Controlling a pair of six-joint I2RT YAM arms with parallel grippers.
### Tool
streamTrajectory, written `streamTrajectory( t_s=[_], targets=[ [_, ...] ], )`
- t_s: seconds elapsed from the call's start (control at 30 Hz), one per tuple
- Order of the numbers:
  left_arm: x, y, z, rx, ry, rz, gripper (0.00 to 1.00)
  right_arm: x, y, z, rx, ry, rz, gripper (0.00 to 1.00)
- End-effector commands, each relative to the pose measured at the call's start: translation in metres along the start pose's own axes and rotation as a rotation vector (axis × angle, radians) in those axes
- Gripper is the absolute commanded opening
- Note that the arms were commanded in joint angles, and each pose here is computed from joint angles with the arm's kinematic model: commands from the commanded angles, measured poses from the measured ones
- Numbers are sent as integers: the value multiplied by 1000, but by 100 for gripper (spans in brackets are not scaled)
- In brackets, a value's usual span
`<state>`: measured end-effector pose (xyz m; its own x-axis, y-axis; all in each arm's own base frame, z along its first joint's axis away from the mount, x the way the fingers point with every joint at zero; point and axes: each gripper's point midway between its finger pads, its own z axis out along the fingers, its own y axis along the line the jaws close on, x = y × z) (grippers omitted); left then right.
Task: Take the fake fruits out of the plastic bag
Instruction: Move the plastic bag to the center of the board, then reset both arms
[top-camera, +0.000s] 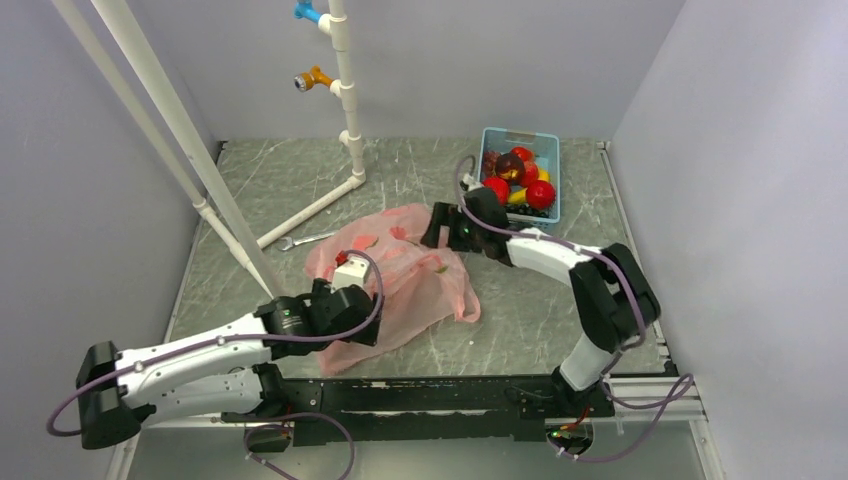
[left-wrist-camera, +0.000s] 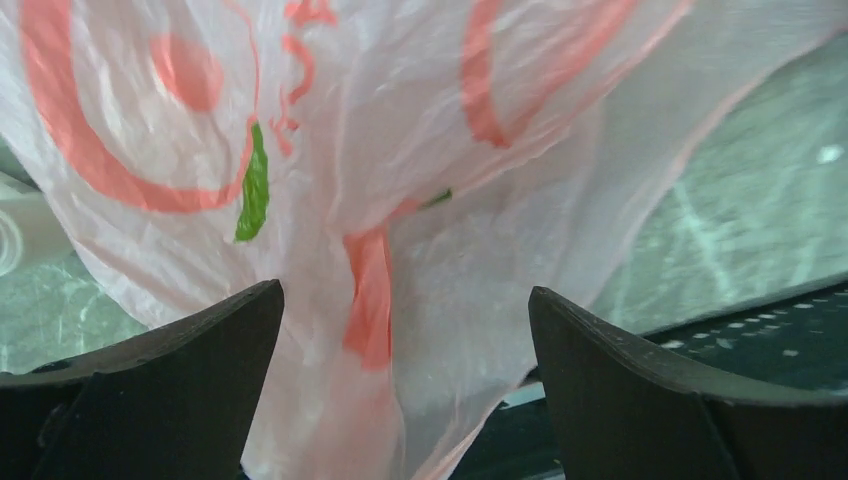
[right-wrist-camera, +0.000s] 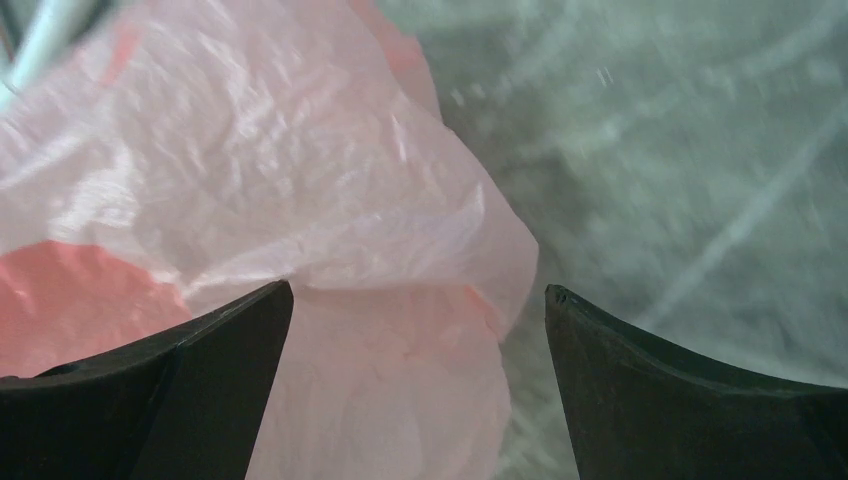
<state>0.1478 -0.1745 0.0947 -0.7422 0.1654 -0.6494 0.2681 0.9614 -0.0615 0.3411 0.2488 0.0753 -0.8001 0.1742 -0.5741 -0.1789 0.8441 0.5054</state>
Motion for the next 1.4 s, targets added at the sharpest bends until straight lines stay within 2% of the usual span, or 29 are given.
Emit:
streamTrajectory(
  t_s=[0.0, 0.1, 0.2, 0.37, 0.47, 0.67, 0.77, 1.0, 1.13, 1.37],
  targets=[
    [-44, -6, -42, 91, -115, -47, 99, -79, 35, 14, -12, -171, -36, 99],
    [-61, -8, -75, 202, -188, -84, 99, -93, 21, 12, 109, -169, -80, 99],
    [-74, -7, -105, 302, -264, -120, 99, -106, 14, -11, 175, -223, -130, 99],
    [-102, 1, -155, 422, -417, -168, 100, -129, 13, -85, 249, -365, -209, 99],
    [-119, 3, -179, 456, -482, -150, 99, -134, 13, -128, 270, -433, -234, 99],
    [-145, 12, -209, 461, -580, -145, 100, -140, 22, -216, 243, -609, -248, 99],
    [-156, 11, -229, 539, -681, -152, 99, -147, 36, -267, 172, -746, -250, 99],
    [-179, 3, -304, 768, -920, -52, 100, -152, 63, -363, 18, -1018, -281, 100],
    [-186, 6, -338, 838, -1016, -14, 99, -151, 58, -398, 21, -1123, -245, 100],
    [-193, 13, -351, 824, -1052, -9, 99, -150, 52, -431, 42, -1191, -196, 100]
  ],
)
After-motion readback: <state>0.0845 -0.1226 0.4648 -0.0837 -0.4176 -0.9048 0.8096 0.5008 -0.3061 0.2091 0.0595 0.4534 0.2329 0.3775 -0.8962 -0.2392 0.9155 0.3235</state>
